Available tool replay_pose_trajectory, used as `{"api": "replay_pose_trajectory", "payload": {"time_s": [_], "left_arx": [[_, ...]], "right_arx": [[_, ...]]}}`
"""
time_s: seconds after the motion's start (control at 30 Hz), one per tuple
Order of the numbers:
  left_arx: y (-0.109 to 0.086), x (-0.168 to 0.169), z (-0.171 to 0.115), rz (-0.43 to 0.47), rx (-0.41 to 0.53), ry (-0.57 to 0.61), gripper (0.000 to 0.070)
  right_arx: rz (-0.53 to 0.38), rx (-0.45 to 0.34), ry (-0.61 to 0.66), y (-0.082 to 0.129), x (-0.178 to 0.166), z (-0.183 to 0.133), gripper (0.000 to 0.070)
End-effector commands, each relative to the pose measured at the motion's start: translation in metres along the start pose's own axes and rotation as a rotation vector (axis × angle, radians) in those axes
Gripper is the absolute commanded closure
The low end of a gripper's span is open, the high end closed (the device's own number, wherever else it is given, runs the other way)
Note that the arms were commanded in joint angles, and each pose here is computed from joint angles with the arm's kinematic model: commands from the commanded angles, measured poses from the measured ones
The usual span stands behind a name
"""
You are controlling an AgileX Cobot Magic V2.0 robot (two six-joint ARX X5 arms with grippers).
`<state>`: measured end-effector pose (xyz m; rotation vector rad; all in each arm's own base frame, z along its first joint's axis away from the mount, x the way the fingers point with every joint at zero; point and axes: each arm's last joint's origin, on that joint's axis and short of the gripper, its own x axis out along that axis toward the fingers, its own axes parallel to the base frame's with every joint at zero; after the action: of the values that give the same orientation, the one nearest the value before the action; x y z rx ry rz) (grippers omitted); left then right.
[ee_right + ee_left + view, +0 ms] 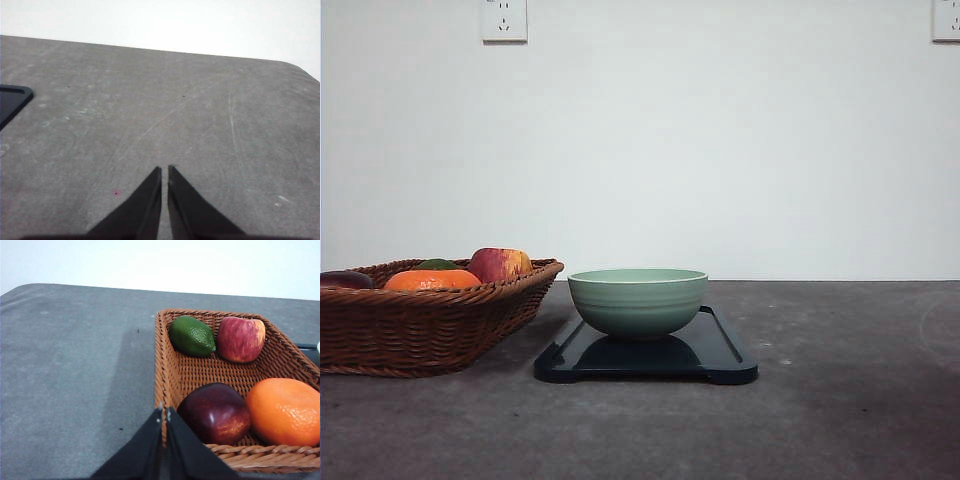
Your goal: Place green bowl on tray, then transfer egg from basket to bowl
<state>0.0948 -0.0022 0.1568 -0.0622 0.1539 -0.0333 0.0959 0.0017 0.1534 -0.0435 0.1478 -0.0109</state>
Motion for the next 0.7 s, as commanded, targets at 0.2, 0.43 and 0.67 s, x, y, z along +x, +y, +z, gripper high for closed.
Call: {"api": "replay_pose_trajectory", "payload": {"time_s": [0.2, 0.43, 0.67], "left_arx": [[0.0006, 0.0018, -0.0067, 0.005, 0.017, 0.024, 0.0700], [0.0006, 0.0018, -0.0067, 0.005, 0.017, 0.024, 0.0700], [0.0006, 0.0018, -0.0068, 0.005, 0.017, 0.024, 0.0700]], "right_arx": [[0.000, 0.007, -0.006, 0.0000, 0.0004, -0.0006, 0.0685], [0.000, 0.007, -0.006, 0.0000, 0.0004, -0.0006, 0.0685], [0.000, 0.007, -0.006, 0.0000, 0.0004, -0.0005, 0.0685]]}}
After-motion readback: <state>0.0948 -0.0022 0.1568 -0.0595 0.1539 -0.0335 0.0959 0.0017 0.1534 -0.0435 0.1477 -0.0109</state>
